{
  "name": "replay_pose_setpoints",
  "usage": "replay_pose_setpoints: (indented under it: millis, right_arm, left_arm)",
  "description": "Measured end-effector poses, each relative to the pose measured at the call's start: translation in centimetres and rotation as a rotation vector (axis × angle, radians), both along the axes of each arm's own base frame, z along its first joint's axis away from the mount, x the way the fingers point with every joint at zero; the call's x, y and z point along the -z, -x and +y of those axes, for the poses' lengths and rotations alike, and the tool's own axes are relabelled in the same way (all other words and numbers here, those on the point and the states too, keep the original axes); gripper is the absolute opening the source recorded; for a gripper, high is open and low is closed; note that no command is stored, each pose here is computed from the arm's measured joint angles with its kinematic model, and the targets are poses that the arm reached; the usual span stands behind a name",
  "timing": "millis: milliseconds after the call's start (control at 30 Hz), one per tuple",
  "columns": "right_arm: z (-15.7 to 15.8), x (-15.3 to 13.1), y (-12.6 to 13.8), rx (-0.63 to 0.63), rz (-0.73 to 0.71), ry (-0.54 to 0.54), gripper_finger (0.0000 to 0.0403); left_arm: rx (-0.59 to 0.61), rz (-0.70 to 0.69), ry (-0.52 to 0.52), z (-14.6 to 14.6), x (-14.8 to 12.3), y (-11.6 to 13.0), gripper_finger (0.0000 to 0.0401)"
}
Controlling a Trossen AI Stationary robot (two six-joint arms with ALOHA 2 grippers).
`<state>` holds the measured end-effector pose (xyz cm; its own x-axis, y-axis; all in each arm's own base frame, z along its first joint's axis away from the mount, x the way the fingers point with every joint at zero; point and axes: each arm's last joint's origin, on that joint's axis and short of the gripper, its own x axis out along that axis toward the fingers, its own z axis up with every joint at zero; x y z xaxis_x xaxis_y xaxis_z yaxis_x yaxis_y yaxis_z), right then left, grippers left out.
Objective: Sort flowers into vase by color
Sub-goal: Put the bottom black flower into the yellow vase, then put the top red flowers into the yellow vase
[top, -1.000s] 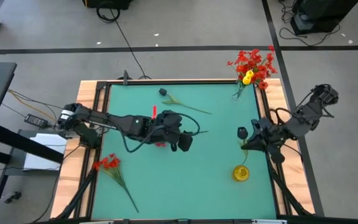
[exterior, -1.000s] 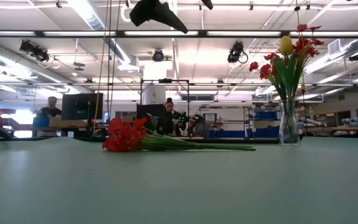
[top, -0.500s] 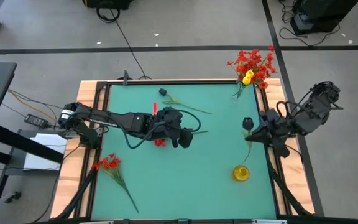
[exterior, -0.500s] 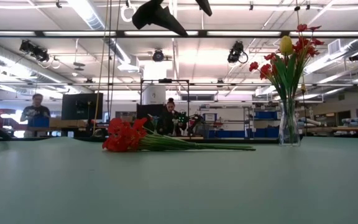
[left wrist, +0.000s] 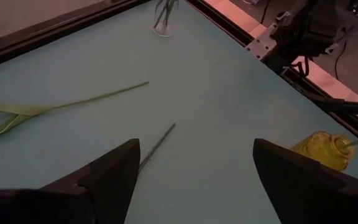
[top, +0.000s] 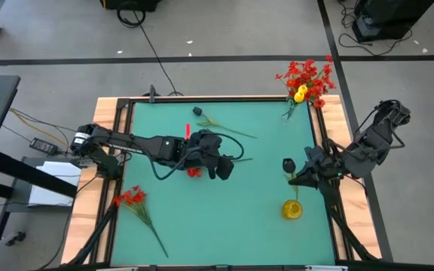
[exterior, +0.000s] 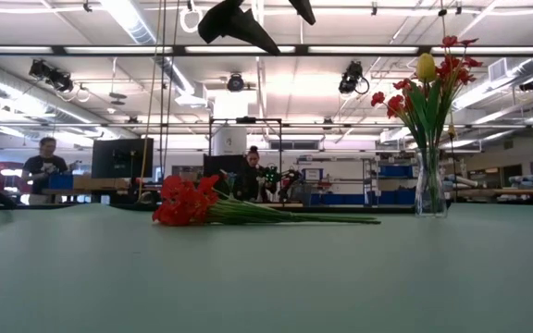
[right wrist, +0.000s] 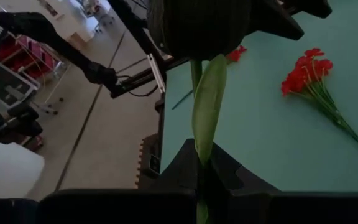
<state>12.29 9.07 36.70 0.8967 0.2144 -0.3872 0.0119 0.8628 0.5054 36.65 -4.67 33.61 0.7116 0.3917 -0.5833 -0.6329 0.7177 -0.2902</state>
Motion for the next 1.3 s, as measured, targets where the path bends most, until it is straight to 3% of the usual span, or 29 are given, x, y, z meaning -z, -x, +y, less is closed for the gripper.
replay_pose_setpoints:
  millis: [233,500,767,900,1033,1167,1300]
  right_arm:
    - [0.3,0.2,0.0,0.024,0.007,0.016,0.0013]
    - [1.8,2.0,-1.0,0.005,0.152,0.047,0.0022]
    - [2.5,3.9,-1.4,0.020,0.345,0.008,0.0138]
    - [2.3,4.3,-0.9,0.039,0.450,-0.051,0.0193]
    - [2.0,3.9,-0.2,0.004,0.511,-0.179,0.0223]
    - [1.5,3.3,0.6,-0.002,0.539,-0.301,0.0226]
    - [0.8,2.4,1.1,0.032,0.451,-0.365,0.0218]
  left_arm:
    - [0.024,0.020,-0.030,0.1,0.0,0.0,0.0318]
    - [0.031,0.064,-0.043,0.1,0.3,0.3,0.0318]
    - [0.084,0.064,0.008,0.0,0.1,0.4,0.0318]
    - [0.088,0.060,0.012,0.1,-0.8,1.4,0.0318]
    - [0.088,0.072,0.010,0.4,-2.1,3.1,0.0318]
    - [0.088,0.066,0.010,0.7,-3.6,5.0,0.0318]
    - [0.092,0.034,0.014,0.9,-5.0,6.6,0.0318]
